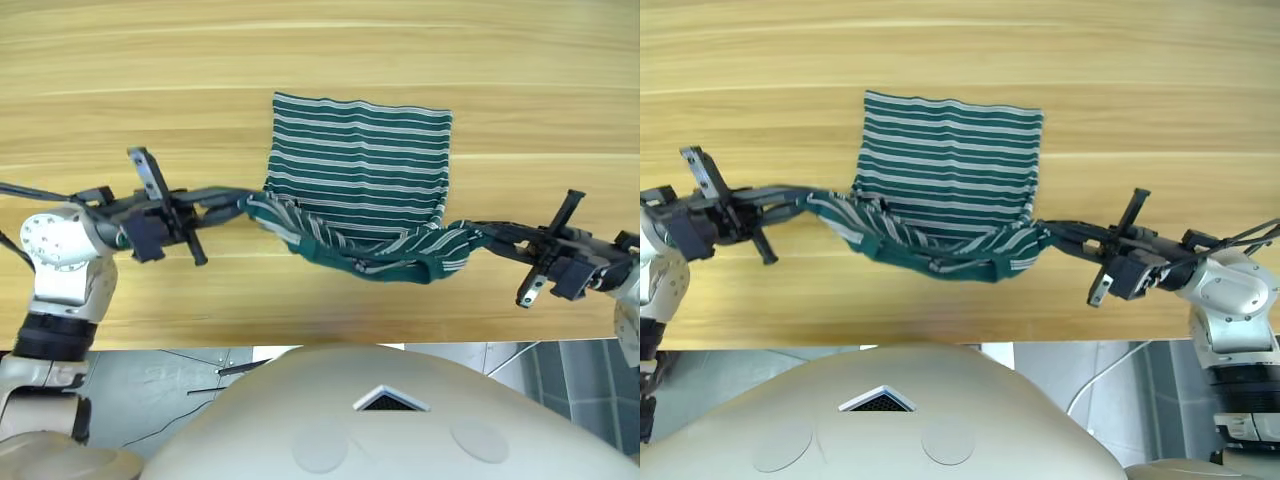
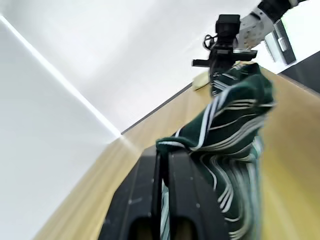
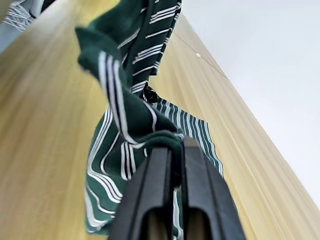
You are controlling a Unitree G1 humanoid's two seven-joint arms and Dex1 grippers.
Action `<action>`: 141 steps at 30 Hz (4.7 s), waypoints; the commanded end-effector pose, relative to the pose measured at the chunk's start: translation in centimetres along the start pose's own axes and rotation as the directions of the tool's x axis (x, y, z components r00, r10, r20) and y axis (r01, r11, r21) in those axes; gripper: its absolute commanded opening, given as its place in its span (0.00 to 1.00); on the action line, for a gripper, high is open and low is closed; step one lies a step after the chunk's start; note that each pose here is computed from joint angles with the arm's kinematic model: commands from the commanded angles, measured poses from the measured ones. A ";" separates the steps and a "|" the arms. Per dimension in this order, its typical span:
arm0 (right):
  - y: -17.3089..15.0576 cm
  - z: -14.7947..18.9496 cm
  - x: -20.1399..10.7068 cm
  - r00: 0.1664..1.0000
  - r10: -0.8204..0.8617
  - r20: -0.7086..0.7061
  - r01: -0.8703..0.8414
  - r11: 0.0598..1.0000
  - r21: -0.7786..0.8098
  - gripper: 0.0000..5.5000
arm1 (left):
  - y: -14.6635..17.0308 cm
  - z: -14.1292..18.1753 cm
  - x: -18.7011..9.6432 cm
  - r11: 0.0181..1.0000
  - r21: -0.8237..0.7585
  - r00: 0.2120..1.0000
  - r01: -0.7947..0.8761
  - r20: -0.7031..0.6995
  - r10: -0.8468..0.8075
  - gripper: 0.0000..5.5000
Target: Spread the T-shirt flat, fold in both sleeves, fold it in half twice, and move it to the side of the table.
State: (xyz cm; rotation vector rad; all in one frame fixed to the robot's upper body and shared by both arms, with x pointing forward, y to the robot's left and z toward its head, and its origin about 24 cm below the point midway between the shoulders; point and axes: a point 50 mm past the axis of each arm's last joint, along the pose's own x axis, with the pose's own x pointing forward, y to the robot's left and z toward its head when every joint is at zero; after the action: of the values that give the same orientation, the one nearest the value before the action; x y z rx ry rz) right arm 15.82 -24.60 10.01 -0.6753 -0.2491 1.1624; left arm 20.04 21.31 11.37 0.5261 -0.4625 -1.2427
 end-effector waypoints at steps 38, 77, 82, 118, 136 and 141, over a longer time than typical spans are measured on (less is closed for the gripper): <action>-8.5 -9.8 8.0 0.851 -0.380 -0.362 0.399 0.917 -0.023 0.00 | 7.0 -12.2 6.7 0.937 0.127 0.819 -0.326 -0.458 0.347 0.00; -9.0 -14.8 9.9 0.651 -0.466 -0.599 0.718 0.635 0.286 0.43 | 8.1 -15.4 8.2 0.735 -0.092 0.513 -0.672 -0.774 0.372 0.28; -10.2 -14.2 11.0 0.664 -0.488 -0.567 0.735 0.567 0.372 0.57 | 9.3 -14.9 8.5 0.606 -0.197 0.520 -0.771 -0.744 0.420 0.41; 0.6 -2.3 8.3 0.980 0.192 0.050 -0.184 0.975 -0.125 0.98 | 7.4 -12.7 5.7 0.583 -0.457 0.726 -0.672 -0.253 0.639 0.70; -11.2 -6.2 11.9 0.855 -0.432 -0.287 0.256 0.832 -0.492 0.98 | 7.6 -12.4 6.1 0.596 -0.444 0.727 -0.669 -0.222 0.650 0.70; -6.8 -6.7 10.2 0.940 -0.147 -0.309 0.025 0.930 -0.368 0.98 | 7.6 -12.5 6.1 0.597 -0.440 0.726 -0.671 -0.227 0.649 0.70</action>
State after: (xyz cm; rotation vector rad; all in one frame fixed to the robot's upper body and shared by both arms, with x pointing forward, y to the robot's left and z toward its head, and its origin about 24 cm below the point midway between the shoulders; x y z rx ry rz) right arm 30.67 -18.69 8.35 -1.1794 -0.2500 0.7499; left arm 34.83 18.57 6.32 -0.0979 -0.2333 -0.5719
